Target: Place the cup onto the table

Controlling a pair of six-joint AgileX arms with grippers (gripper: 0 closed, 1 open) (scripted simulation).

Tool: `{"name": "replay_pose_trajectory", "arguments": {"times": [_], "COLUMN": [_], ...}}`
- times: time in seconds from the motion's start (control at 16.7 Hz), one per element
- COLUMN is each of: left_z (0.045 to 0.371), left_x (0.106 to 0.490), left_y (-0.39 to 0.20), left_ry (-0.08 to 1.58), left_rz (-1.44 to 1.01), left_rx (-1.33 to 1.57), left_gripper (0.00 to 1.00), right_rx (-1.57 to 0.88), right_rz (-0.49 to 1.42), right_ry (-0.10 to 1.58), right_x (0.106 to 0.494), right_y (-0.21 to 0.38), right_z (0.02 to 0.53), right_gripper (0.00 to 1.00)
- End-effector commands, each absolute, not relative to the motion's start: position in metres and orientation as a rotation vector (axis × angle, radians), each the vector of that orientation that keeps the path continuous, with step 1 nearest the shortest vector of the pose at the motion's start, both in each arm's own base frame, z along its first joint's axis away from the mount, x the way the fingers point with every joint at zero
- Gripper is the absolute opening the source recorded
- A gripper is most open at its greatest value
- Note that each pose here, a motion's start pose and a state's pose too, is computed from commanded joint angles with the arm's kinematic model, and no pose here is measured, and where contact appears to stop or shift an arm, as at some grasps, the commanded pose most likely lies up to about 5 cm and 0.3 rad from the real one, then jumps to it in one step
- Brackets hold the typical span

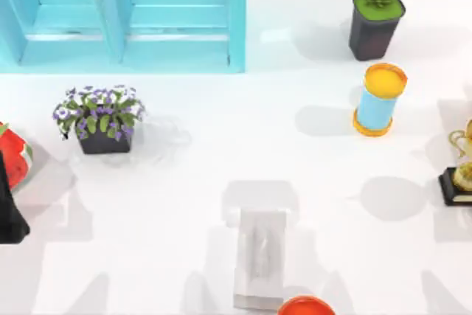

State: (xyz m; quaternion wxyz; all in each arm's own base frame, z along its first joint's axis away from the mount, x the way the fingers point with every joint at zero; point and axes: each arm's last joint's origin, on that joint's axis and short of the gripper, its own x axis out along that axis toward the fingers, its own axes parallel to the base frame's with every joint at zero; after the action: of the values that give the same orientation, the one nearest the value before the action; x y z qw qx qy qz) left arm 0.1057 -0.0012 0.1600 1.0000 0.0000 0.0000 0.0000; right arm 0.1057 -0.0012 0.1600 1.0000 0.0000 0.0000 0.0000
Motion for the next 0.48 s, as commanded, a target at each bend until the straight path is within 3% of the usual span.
{"name": "replay_pose_trajectory", "arguments": {"times": [0.24,0.48], "left_z": [0.160,0.160], "left_x": [0.106,0.106], "left_y": [-0.001,-0.001], "left_ry": [0.000,0.000], "left_rz": [0.000,0.000], "left_rx": [0.000,0.000], "left_gripper": [1.00,1.00], "right_rx": [-0.022,-0.117], "right_rz": [-0.020,-0.109], "right_ry": [0.033,0.237], "right_x": [0.106,0.110], "right_y": [-0.003,-0.014], "right_z": [0.164,0.188], "right_gripper": [1.00,1.00]}}
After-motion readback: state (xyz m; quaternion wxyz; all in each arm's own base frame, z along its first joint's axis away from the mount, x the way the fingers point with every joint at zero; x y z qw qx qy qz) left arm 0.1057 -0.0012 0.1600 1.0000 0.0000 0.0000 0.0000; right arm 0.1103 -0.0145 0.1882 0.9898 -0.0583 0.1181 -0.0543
